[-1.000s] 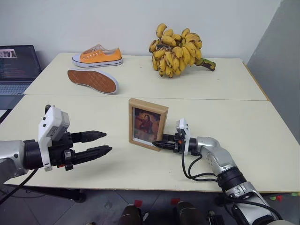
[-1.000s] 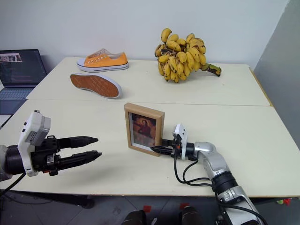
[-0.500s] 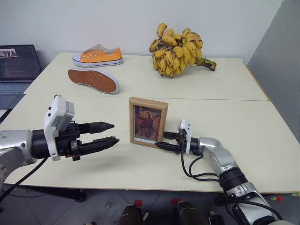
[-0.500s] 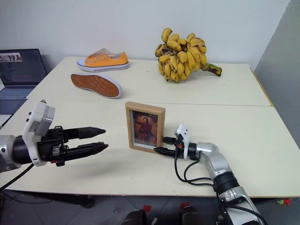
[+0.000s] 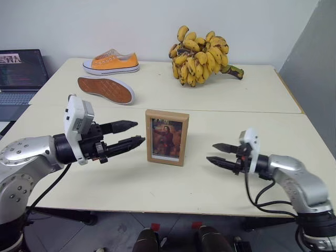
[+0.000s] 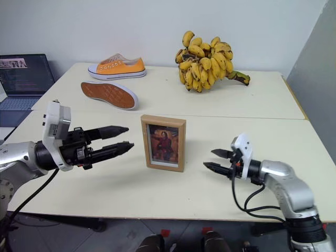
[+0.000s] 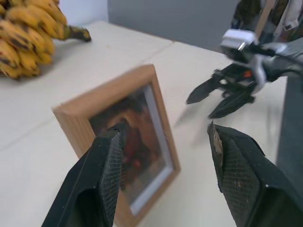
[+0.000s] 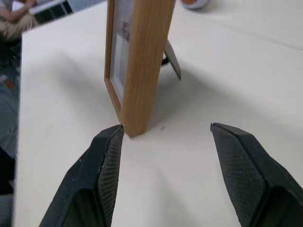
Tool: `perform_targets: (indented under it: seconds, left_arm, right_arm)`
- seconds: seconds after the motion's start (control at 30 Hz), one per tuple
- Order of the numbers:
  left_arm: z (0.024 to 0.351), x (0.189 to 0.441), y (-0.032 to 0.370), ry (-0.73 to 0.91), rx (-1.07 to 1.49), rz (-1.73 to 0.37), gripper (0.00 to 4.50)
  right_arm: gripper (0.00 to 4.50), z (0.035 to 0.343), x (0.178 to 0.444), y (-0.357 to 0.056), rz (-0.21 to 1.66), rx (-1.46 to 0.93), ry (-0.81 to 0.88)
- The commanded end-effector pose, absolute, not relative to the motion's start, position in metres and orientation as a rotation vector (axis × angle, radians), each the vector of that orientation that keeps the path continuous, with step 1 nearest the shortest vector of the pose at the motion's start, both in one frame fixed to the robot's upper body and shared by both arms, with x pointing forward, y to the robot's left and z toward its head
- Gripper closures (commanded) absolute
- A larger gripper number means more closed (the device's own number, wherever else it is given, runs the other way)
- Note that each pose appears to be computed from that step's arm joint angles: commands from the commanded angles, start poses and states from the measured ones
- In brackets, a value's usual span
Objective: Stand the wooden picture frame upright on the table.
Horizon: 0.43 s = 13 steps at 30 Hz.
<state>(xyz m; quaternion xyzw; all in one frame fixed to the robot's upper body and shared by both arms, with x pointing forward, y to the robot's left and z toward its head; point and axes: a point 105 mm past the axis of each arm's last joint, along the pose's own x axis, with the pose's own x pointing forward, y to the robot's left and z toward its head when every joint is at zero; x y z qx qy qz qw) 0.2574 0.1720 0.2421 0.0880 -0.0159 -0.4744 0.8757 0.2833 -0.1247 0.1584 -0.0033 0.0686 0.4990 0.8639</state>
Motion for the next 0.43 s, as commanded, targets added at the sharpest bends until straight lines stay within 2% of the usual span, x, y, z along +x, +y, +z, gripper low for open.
perform_targets:
  seconds: [0.03, 0.2, 0.43]
  left_arm:
    - [0.239, 0.255, 0.164, -0.039, 0.219, -1.051, 1.55]
    - [0.242, 0.243, 0.154, -0.01, 0.18, -1.202, 1.55]
    - [0.238, 0.244, 0.153, 0.037, 0.17, -1.226, 1.55]
  right_arm:
    - [1.44, 0.201, 0.266, -0.113, 1.085, 0.008, 0.055]
    - [1.44, 0.218, 0.261, -0.107, 1.065, 0.054, 0.032]
    - [1.44, 0.217, 0.256, -0.105, 1.055, 0.072, 0.055]
